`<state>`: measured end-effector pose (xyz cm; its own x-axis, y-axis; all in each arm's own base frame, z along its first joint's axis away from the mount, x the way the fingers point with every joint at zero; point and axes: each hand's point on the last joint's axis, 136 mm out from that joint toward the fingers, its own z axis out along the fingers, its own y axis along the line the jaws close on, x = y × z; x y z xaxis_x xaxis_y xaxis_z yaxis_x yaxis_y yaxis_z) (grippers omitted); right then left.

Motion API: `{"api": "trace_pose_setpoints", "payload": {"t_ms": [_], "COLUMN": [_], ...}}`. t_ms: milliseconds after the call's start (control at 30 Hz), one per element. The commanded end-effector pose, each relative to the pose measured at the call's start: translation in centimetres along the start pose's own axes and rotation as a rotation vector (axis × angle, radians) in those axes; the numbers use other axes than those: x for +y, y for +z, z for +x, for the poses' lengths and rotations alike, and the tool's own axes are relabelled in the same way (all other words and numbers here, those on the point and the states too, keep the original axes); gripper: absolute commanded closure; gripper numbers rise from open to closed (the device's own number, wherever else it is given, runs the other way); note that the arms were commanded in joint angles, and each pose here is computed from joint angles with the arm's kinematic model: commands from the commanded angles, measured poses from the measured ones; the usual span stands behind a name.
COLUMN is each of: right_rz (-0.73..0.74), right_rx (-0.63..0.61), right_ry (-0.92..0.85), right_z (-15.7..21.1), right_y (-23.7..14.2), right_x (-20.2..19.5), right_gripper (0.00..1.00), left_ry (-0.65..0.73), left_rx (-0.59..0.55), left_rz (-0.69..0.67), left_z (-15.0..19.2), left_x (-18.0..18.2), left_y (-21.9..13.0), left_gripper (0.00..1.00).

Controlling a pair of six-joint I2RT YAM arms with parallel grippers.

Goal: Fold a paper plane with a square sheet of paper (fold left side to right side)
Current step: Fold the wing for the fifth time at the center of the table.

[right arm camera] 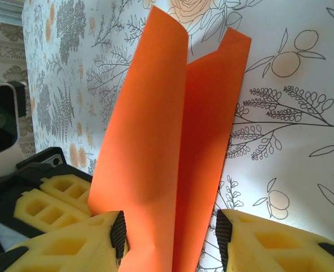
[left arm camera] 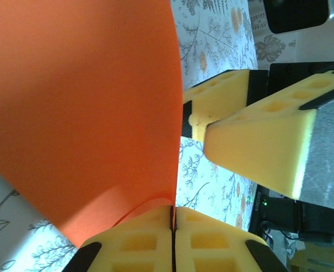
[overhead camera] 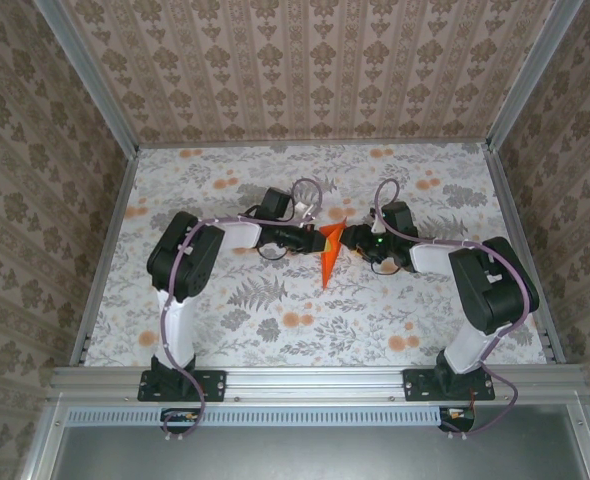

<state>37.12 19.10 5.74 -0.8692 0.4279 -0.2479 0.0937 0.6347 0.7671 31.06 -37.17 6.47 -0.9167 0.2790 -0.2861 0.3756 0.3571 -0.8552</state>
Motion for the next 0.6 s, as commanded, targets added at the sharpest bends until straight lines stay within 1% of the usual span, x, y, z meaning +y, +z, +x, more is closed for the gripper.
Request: {"api": "trace_pose_setpoints", "payload": {"t_ms": [0,233,567], "right_rz": [-0.027,0.007,0.072], "right_rx": [0.019,0.03,0.059], "right_ry": [-0.002,-0.002,0.002], "right_z": [0.3,0.4,0.5], "right_y": [0.3,1.0,2.5], "right_x": [0.3,0.1,-0.1], "right_gripper": [0.53,0.52,0.56], "left_ry": [-0.021,-0.028,-0.034], "left_rx": [0.021,0.028,0.024], "left_rz": [0.037,0.047,0.041], "left_z": [0.5,0.6,0.5], "left_x": [0.6,0.9,1.1], "left_y": [0.0,0.0,0.0], "left_gripper": [0.92,0.92,0.92]}}
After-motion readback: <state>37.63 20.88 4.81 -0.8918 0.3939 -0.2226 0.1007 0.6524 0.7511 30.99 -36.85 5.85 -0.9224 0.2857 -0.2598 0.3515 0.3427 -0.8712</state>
